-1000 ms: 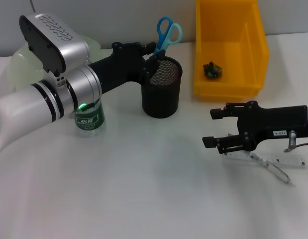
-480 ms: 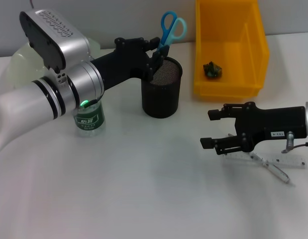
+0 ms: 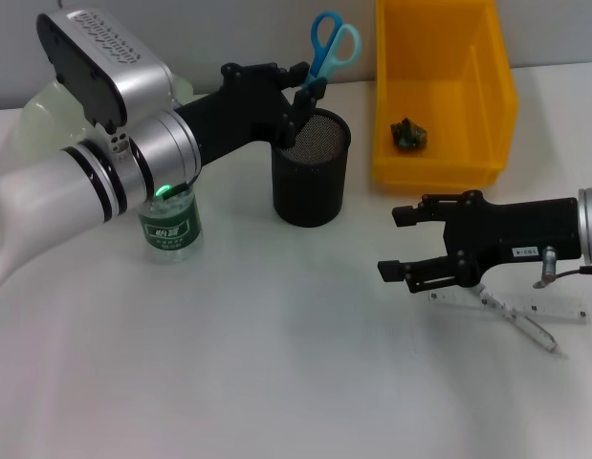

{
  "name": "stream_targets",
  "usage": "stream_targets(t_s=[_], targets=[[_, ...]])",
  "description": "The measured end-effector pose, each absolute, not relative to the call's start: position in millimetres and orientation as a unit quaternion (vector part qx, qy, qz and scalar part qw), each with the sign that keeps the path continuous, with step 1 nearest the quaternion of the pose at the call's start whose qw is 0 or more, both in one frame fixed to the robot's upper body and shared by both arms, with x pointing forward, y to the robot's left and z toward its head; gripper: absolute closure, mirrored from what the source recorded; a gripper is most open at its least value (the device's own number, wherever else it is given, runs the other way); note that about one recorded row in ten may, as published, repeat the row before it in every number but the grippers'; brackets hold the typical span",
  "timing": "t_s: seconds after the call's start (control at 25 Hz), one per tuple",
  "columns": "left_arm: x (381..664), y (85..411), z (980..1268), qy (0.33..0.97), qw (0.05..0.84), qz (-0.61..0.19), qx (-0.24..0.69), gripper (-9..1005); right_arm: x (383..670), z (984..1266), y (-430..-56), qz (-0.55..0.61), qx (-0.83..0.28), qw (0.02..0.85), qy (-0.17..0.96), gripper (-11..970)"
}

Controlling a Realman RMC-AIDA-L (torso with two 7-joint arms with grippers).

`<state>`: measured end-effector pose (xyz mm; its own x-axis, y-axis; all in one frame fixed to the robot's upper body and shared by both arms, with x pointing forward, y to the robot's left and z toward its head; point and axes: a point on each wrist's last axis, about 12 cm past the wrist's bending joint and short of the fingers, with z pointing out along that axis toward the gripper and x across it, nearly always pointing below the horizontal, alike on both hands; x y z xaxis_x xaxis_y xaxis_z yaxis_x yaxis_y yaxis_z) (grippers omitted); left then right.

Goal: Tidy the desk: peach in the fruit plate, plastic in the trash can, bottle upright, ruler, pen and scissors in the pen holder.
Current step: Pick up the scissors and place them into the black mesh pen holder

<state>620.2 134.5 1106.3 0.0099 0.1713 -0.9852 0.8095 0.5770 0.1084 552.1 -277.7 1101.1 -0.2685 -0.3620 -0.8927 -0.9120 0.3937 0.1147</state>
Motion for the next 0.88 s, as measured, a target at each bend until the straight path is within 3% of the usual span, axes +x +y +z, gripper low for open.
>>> stream_targets(t_s=[0.88], targets=[[621.9,134.4,1108.3,0.650,0.608,-0.263,0.372,743,560.9,1103.0,-267.4,0.331,-0.448,0.412,0.721,119]])
